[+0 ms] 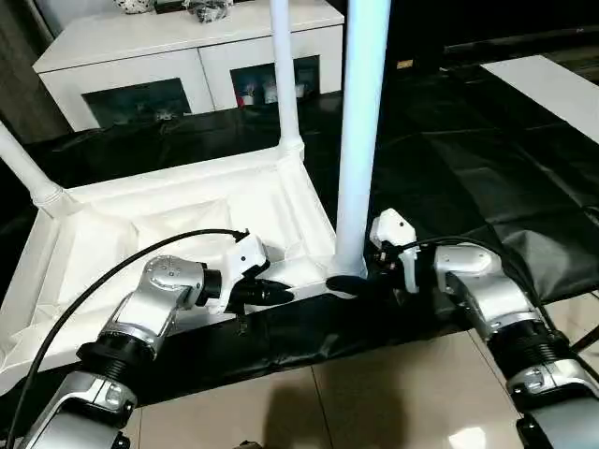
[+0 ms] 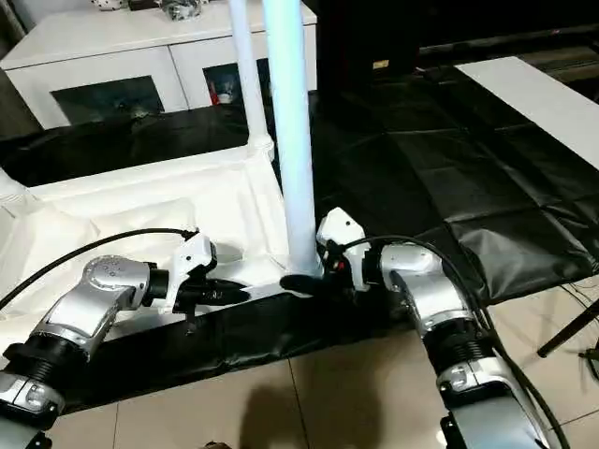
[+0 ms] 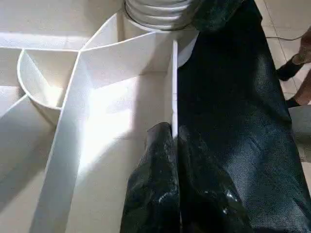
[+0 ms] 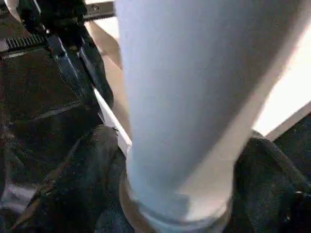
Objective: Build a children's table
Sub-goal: Rotate leg to tighten
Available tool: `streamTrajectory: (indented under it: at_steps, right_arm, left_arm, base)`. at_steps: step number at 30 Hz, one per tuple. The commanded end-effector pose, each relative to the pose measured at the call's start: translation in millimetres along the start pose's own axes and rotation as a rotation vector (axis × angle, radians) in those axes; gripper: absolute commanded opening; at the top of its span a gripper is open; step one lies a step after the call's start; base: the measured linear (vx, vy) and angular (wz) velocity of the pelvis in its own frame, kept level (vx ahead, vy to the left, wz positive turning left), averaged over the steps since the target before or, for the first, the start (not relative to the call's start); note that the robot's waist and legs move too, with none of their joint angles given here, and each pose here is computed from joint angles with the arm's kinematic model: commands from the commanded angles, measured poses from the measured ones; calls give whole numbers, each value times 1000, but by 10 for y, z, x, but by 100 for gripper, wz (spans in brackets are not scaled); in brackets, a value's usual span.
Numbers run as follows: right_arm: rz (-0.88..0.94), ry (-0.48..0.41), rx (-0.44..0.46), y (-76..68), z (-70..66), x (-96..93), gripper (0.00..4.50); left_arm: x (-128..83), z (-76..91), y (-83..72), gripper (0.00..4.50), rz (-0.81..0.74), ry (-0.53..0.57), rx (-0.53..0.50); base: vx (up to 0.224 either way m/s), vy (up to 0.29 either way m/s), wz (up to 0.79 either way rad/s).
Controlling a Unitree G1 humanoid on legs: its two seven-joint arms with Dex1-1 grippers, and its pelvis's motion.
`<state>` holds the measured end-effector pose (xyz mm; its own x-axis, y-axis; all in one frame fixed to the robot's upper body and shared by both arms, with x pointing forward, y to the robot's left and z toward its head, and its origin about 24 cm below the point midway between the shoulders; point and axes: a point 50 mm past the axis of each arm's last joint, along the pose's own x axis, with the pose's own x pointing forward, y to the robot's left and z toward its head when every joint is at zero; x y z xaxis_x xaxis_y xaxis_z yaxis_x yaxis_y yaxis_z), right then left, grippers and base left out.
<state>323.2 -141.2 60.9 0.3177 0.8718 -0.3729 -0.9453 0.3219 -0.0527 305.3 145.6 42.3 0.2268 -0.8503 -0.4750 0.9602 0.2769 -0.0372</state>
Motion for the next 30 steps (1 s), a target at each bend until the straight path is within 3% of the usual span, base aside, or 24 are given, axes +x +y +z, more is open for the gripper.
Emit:
streamTrajectory:
  at_steps: [1,7,14,21,22,26,27,30]
  right_arm:
    - [17,5,1,18,3,19,335]
    - [16,-7,22,10,25,20,274]
    - [4,-10,39,21,-12,35,265]
    - [-353,-30,200,-100,-75,315,265]
    - [-452,-39,281,-97,-67,446,264]
    - [-649,-18,406,-131,-74,599,264]
    - [-649,-18,406,-131,-74,599,264]
    - [-882,30,451,-175,-49,731,264]
  left_arm:
    - [-12,76,-19,0,-31,-48,18]
    - [-10,68,-21,0,-36,-45,13]
    - [-18,35,-36,0,-51,-28,3]
    - [143,86,128,0,155,-14,-61]
    - [243,154,181,0,230,-29,-83]
    - [420,268,251,0,352,-42,-123]
    - [420,268,251,0,352,-42,-123]
    - [648,403,302,0,518,-33,-139]
  base:
    - [0,0,0]
    - [0,0,0]
    - [0,0,0]
    - [0,0,0]
    - [0,0,0]
    - [0,0,0]
    - [0,0,0]
    - [0,0,0]
